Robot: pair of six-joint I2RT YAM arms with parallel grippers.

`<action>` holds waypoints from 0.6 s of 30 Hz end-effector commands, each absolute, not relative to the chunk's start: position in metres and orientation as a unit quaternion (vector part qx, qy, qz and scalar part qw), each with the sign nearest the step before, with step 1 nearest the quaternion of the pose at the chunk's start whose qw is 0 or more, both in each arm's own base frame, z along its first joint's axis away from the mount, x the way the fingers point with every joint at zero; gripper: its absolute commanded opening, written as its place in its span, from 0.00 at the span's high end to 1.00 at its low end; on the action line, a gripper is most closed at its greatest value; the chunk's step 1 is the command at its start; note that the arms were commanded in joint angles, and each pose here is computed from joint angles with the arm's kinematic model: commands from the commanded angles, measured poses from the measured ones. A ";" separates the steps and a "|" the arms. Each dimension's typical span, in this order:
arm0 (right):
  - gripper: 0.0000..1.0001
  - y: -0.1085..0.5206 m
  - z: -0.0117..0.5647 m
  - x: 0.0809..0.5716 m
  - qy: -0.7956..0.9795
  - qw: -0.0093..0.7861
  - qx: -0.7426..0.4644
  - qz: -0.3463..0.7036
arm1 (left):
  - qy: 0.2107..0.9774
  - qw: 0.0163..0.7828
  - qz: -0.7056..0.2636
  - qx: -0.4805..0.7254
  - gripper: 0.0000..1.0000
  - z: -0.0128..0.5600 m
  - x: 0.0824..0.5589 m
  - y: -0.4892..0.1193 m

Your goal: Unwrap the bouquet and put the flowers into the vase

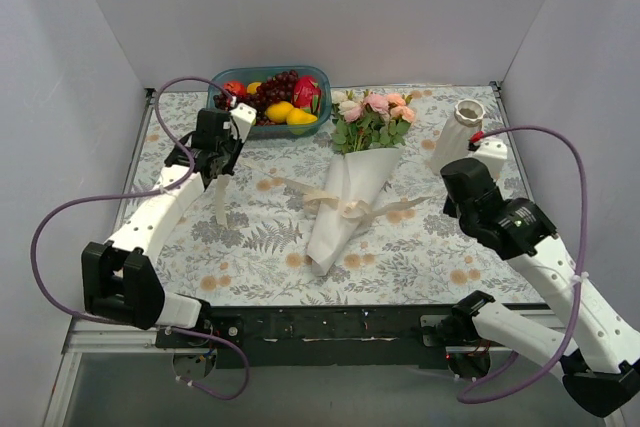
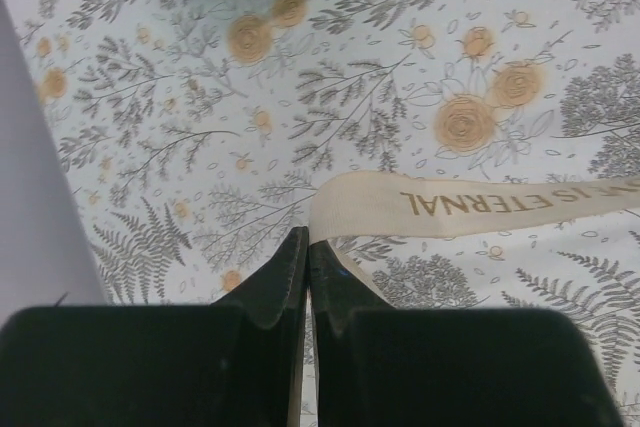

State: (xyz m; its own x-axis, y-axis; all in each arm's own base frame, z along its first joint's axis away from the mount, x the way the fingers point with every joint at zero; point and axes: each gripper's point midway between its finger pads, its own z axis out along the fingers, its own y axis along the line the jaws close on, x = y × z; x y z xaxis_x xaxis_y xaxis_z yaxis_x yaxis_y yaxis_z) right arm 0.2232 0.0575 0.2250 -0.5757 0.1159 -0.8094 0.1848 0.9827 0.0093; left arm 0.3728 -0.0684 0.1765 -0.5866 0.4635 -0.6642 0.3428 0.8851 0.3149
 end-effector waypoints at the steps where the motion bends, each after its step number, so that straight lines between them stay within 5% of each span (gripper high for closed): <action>1: 0.99 0.012 0.249 0.198 0.875 0.447 0.151 -0.112 | 0.882 0.407 0.109 0.211 1.00 0.197 0.361 -0.034; 9: 0.99 -0.016 0.252 0.180 0.863 0.439 0.196 -0.153 | 0.888 0.406 0.165 0.143 0.95 0.203 0.363 0.039; 10: 0.91 -0.015 0.250 0.181 0.865 0.436 0.194 -0.153 | 0.890 0.402 0.163 0.140 0.85 0.202 0.362 0.040; 11: 0.69 -0.013 0.249 0.181 0.868 0.432 0.192 -0.152 | 0.889 0.404 0.164 0.137 0.45 0.205 0.364 0.042; 13: 0.52 -0.011 0.251 0.185 0.873 0.429 0.171 -0.158 | 0.892 0.405 0.149 0.137 0.02 0.208 0.362 0.037; 14: 0.36 -0.011 0.256 0.186 0.873 0.429 0.167 -0.162 | 0.887 0.417 0.145 0.135 0.02 0.219 0.364 0.035; 18: 0.19 0.000 0.296 0.201 0.868 0.456 0.138 -0.139 | 0.885 0.435 0.075 0.147 0.02 0.242 0.364 0.009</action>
State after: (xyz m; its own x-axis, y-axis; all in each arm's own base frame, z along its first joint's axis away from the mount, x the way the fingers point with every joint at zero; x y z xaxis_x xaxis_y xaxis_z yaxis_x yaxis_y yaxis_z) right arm 0.1854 -0.0061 0.2536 -0.6112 0.1313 -0.7805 0.3943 0.9056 -0.1564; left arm 0.3595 0.0352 0.1995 -0.6565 0.3540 -0.6661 0.1389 0.9247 0.3545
